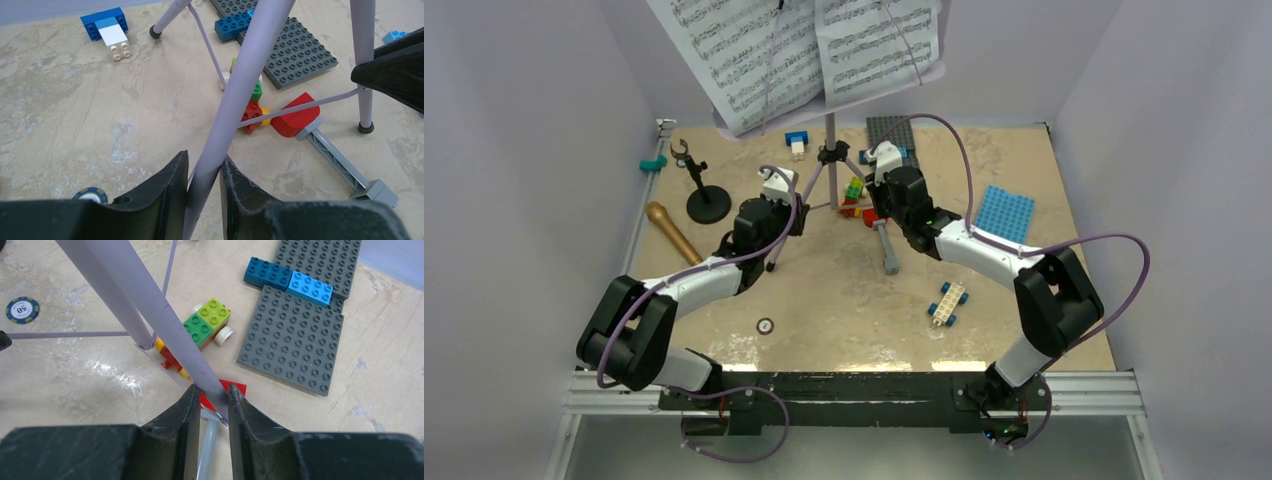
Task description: Pack up the instrument practice props
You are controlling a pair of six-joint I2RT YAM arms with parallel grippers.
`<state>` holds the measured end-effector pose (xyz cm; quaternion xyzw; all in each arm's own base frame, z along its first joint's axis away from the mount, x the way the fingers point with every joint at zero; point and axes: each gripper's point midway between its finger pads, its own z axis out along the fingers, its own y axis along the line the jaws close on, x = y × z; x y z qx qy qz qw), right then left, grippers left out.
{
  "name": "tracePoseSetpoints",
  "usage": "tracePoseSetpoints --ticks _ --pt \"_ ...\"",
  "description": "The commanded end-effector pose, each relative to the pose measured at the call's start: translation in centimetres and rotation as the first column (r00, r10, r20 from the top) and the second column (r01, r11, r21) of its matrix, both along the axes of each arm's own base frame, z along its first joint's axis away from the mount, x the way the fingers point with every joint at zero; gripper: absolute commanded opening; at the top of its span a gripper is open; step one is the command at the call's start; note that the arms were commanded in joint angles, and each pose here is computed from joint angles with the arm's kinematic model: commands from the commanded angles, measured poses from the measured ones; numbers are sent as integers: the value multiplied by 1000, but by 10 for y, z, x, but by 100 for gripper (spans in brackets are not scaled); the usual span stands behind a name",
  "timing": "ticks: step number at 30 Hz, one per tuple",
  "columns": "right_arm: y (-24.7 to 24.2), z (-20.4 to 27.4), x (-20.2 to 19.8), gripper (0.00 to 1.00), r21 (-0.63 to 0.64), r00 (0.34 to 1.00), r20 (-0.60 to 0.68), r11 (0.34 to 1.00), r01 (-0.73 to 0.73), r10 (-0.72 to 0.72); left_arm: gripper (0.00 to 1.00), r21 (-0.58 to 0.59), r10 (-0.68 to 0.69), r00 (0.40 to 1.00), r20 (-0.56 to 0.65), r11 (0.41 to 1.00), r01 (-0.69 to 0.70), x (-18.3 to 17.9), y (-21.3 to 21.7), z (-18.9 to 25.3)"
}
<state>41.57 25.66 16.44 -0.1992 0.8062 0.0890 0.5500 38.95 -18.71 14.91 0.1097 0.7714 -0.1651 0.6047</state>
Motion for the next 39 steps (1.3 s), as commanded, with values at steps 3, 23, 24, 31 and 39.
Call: tracePoseSetpoints --ticks 3,23,24,31,39 --pt "24 12 -40 0 84 997 -9 994 -76 77 0 -40 7 1000 5 999 -7 -16 -4 12" --pt "36 -2 -156 0 220 955 -258 971 -91 148 0 -93 -9 995 -96 996 0 -71 -5 -6" --pt "35 -3 -159 0 223 953 -264 971 -89 148 0 -94 -6 995 -99 996 -3 -72 -5 -7" --pt "42 -11 -180 0 240 935 -311 966 -94 168 0 -98 12 995 -99 995 -22 -69 -4 -11" --pt "35 -25 -191 0 208 931 -336 975 -76 144 0 -122 53 994 -91 990 -64 -69 3 -12"
